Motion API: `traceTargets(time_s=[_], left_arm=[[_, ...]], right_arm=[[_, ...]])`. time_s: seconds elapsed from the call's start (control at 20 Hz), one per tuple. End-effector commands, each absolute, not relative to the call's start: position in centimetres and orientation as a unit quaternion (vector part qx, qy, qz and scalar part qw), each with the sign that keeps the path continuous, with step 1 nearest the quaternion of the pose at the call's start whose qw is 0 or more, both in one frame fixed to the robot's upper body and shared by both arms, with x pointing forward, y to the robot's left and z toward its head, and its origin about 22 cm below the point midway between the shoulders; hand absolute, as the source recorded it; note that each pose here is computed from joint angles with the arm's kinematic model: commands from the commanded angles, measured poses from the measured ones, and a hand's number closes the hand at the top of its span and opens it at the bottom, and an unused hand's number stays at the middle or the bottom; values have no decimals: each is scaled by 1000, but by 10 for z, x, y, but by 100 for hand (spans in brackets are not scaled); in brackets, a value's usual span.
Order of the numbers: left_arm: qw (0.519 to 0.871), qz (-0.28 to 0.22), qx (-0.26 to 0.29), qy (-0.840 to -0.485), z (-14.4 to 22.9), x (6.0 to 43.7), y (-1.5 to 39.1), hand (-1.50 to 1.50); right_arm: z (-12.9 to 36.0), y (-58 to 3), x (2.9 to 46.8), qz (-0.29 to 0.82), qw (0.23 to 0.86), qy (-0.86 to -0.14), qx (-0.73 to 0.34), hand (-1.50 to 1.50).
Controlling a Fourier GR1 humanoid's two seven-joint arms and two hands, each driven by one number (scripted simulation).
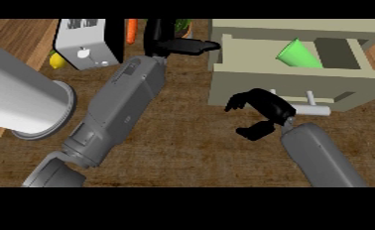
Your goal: Pick up the cup, place it into the drawer and close the drawer
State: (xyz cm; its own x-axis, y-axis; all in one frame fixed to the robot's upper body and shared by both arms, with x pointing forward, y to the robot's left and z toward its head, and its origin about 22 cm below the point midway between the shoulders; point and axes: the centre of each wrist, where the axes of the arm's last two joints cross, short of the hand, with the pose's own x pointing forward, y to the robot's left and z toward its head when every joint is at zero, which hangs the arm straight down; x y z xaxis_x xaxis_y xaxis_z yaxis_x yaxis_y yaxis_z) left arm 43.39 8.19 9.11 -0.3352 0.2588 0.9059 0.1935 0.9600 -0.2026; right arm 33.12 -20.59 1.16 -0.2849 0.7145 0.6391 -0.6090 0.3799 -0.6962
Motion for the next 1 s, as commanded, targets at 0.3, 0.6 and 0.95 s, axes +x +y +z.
traceTargets(time_s=[0.3, 0.6, 0.95], left_arm=[[567, 36, -160, -807, 73, 425, 126, -150], [565, 27, -166, -808, 67, 419, 154, -150], [565, 11, -177, -806, 66, 416, 159, -150]], right_arm=[[23, -244, 401, 488, 599, -629, -84, 150], [61, -274, 427, 405, 597, -680, -134, 150], [94, -296, 437, 366, 607, -687, -157, 150]])
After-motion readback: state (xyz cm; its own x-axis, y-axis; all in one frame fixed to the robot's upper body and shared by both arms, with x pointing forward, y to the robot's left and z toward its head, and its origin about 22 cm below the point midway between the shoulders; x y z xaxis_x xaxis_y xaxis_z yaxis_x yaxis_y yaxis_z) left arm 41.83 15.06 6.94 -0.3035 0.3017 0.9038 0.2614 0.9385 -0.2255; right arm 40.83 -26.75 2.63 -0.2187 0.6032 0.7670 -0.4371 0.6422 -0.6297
